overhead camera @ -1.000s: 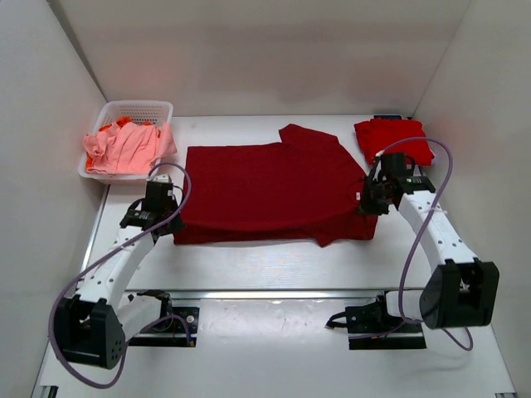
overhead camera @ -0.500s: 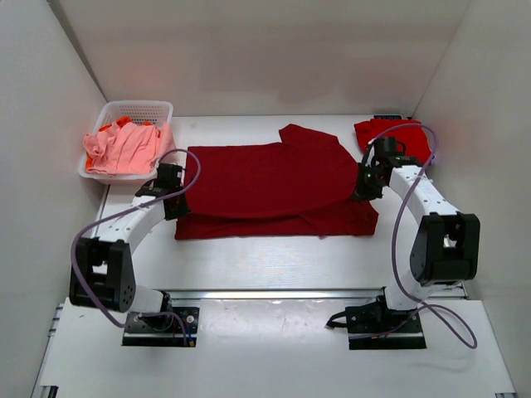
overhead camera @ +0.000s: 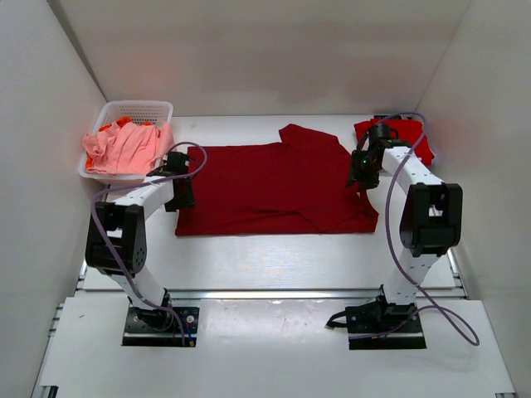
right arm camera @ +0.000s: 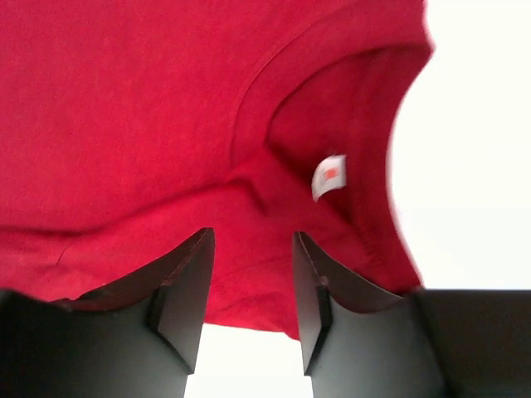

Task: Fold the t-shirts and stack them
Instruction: Fold the flattened tshirt in 1/3 of the way

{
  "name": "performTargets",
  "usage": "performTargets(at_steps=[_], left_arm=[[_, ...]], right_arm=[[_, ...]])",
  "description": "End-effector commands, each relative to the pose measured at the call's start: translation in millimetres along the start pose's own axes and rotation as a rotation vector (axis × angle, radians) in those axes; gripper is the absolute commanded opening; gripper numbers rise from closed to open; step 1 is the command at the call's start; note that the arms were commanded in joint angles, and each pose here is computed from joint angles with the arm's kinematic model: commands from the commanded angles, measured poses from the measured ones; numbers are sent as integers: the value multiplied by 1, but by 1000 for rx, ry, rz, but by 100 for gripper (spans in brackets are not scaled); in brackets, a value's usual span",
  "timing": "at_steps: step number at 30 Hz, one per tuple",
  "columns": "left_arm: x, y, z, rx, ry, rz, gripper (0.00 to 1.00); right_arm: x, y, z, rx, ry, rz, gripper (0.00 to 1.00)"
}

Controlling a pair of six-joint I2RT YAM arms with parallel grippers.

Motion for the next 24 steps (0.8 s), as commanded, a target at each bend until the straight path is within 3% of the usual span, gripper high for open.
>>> performTargets(at_steps=[1, 6, 14, 24], left_arm=[[20, 14, -5, 4, -13, -71, 51], [32, 6, -33, -43, -91, -88, 48], [0, -18, -57, 6, -131, 14, 44], [-9, -63, -37, -60, -99, 218, 44]], right_arm=[[12, 21, 0, 14, -92, -66, 42], [12, 24, 17, 60, -127, -64, 39], [-25, 14, 59, 78, -28, 10, 0], [-42, -59, 65, 7, -68, 167, 0]])
Point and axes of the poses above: each gripper's point midway between its finger pads, its own x axis back along the fingers, its own z axis along the line the jaws close on, y = z × x, the point moved 10 cm from there along x, back along the fingers, and after that the axes turned 9 degrees about x, right-handed, at the moved point
